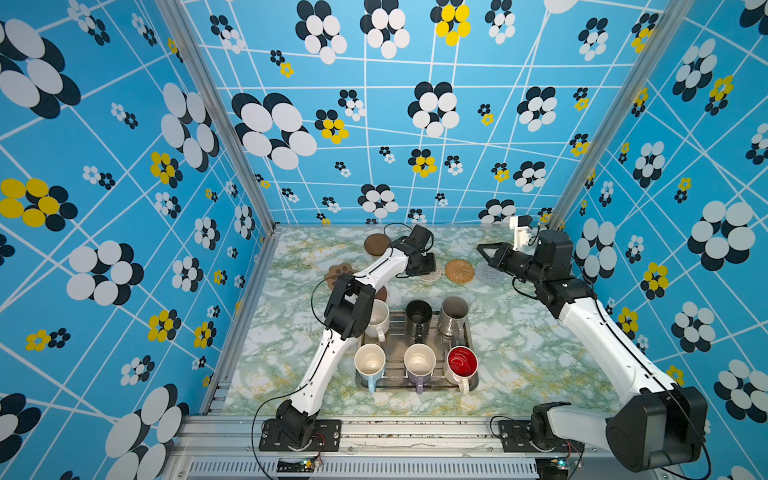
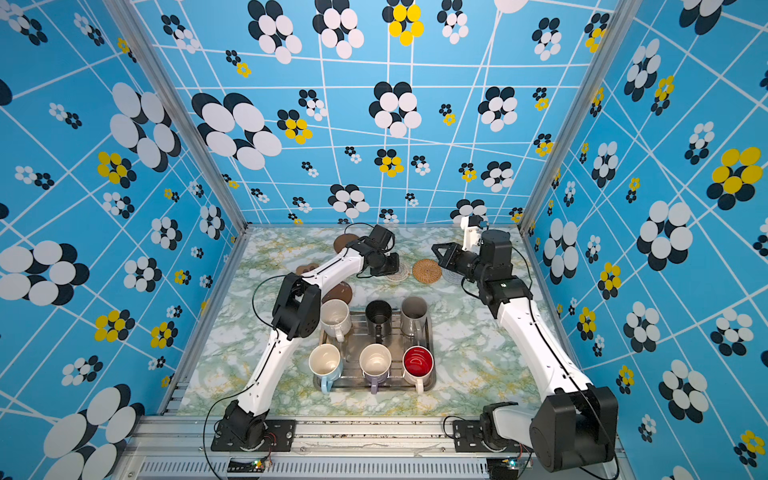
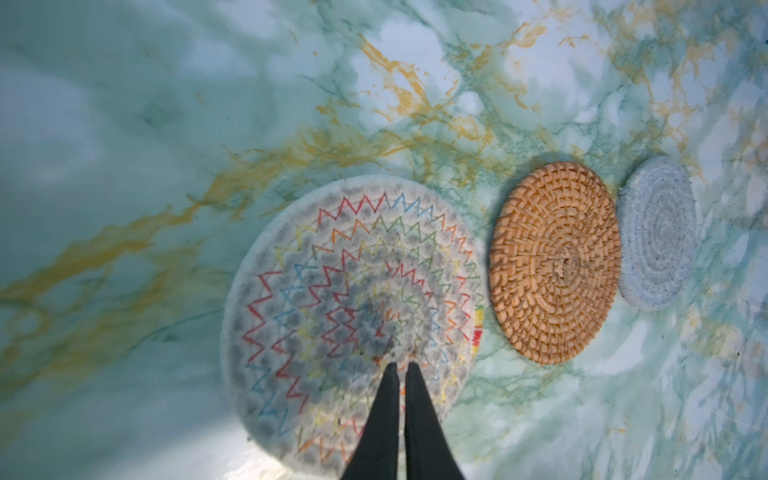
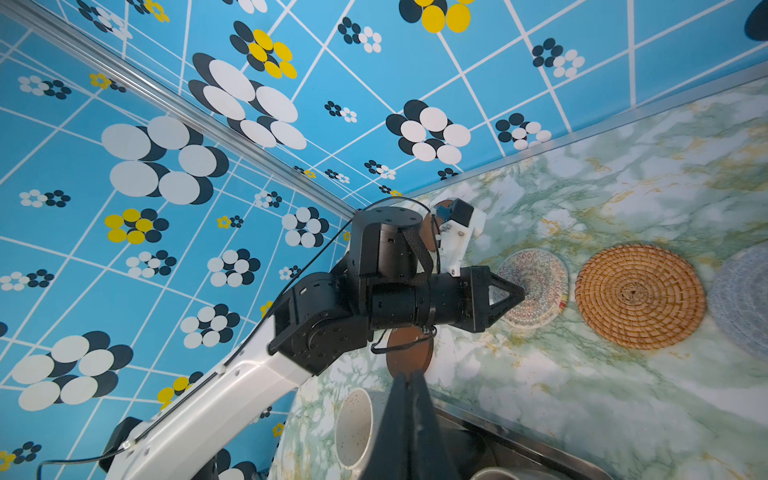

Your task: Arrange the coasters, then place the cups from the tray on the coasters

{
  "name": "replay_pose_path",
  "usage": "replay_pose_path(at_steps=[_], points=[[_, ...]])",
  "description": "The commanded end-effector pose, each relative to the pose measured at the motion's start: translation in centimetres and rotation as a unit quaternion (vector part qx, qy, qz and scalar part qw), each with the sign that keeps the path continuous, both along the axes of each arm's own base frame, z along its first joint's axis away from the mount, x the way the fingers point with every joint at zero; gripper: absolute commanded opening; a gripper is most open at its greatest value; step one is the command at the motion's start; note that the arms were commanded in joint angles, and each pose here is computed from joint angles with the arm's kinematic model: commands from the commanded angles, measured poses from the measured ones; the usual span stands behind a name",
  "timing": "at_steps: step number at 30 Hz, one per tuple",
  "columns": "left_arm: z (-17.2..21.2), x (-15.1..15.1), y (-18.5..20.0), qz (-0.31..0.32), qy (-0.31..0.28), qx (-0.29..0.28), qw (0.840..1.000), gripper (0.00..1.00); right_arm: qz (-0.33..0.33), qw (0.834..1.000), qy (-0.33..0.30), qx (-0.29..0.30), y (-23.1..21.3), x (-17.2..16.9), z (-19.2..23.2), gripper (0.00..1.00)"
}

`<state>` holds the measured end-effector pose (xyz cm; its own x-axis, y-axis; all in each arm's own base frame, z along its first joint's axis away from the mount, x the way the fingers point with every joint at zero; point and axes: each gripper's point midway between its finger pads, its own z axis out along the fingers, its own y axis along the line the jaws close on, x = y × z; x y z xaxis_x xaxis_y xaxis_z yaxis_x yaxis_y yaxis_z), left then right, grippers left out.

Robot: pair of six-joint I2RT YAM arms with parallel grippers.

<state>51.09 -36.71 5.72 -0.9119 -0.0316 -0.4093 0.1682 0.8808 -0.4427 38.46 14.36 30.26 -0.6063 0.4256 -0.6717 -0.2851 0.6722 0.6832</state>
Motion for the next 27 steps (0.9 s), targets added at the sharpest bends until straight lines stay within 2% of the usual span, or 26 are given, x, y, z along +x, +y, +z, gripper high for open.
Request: replay_pose_path(at_steps=[1,8,17,19,21,23,27], points=[[7.2,0.7,1.6,0.006,-0.062,0.006,0.998,0.10,-0.004,1.000,-0.019,0.010,0.1,-1.0,2.6,0.05],[12.1,-0.9,6.2,0.025,-0.097,0.044,0.994,0.13,-0.016,1.000,-0.013,0.000,0.7,-1.9,3.2,0.06],[13.6,-4.4,15.2,0.066,-0.093,0.096,0.989,0.40,0.026,0.999,0.017,-0.024,6.3,-1.4,1.9,0.11],[13.5,-5.1,17.2,0.080,-0.087,0.100,0.988,0.48,0.043,0.998,0.029,-0.032,8.0,-0.9,1.3,0.14],[12.8,-5.8,19.2,0.094,-0.074,0.104,0.987,0.50,0.060,0.996,0.044,-0.043,9.7,-0.4,0.5,0.19],[12.1,-6.5,20.9,0.107,-0.065,0.102,0.987,0.53,0.078,0.994,0.058,-0.055,11.6,0.3,-0.3,0.28],[10.4,-7.3,23.7,0.130,-0.044,0.097,0.986,0.65,0.110,0.987,0.087,-0.073,15.1,1.6,-2.3,0.37]])
